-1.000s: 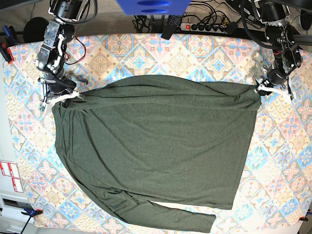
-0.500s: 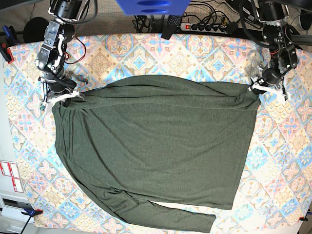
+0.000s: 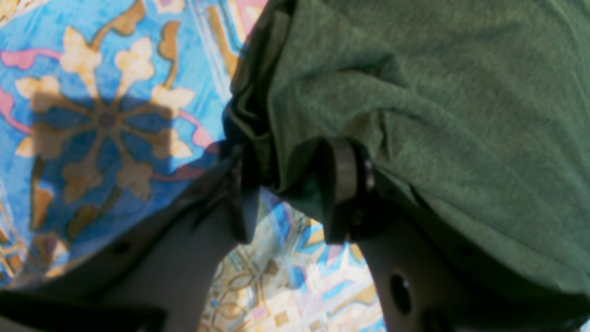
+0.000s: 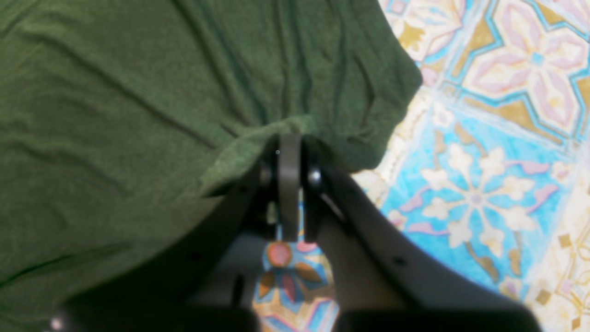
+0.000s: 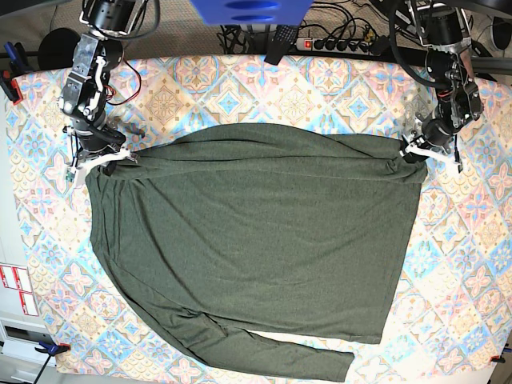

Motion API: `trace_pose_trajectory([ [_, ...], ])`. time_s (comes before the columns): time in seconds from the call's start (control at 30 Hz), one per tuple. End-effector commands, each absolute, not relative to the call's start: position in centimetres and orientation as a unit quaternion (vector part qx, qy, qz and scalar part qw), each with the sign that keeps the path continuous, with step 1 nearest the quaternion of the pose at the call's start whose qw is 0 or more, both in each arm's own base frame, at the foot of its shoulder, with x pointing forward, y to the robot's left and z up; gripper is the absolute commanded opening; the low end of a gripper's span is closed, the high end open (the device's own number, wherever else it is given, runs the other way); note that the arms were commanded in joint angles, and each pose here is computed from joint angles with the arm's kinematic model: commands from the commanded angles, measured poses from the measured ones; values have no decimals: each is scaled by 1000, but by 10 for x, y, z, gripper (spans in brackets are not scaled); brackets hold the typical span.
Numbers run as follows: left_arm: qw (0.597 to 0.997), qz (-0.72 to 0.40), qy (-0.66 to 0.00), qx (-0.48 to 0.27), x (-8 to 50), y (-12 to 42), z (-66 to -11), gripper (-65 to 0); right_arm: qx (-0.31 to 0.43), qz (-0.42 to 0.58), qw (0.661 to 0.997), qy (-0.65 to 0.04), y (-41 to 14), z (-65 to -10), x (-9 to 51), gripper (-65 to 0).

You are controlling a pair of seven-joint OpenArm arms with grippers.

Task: Fold the T-shirt properly
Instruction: 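Drag the held shoulder edge with both grippers toward the hem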

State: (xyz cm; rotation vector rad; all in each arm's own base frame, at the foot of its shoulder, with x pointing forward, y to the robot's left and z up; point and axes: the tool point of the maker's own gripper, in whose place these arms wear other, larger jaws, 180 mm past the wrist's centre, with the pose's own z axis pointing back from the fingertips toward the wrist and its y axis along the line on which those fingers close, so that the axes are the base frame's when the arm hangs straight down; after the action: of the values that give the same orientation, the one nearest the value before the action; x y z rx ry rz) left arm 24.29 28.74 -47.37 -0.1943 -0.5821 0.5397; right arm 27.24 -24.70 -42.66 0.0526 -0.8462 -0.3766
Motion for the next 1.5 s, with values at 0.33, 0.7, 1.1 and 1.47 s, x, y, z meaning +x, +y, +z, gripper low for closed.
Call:
trace_pose_trajectory([
  [0.33, 919, 222, -310, -98, 249, 285, -449, -650, 22, -178, 884, -432, -253, -413, 281, -649],
  [0.7, 874, 222, -412, -129, 309, 288, -381, -650, 26, -177, 873, -454, -253, -399, 301, -649],
  [1.1, 844, 222, -463, -154, 361, 281, -344, -650, 41, -189, 866, -461, -252, -398, 328, -649],
  [1.47, 830, 259, -461, -177, 398, 289, -346, -650, 56, -199, 860, -466, -249, -395, 357, -649],
])
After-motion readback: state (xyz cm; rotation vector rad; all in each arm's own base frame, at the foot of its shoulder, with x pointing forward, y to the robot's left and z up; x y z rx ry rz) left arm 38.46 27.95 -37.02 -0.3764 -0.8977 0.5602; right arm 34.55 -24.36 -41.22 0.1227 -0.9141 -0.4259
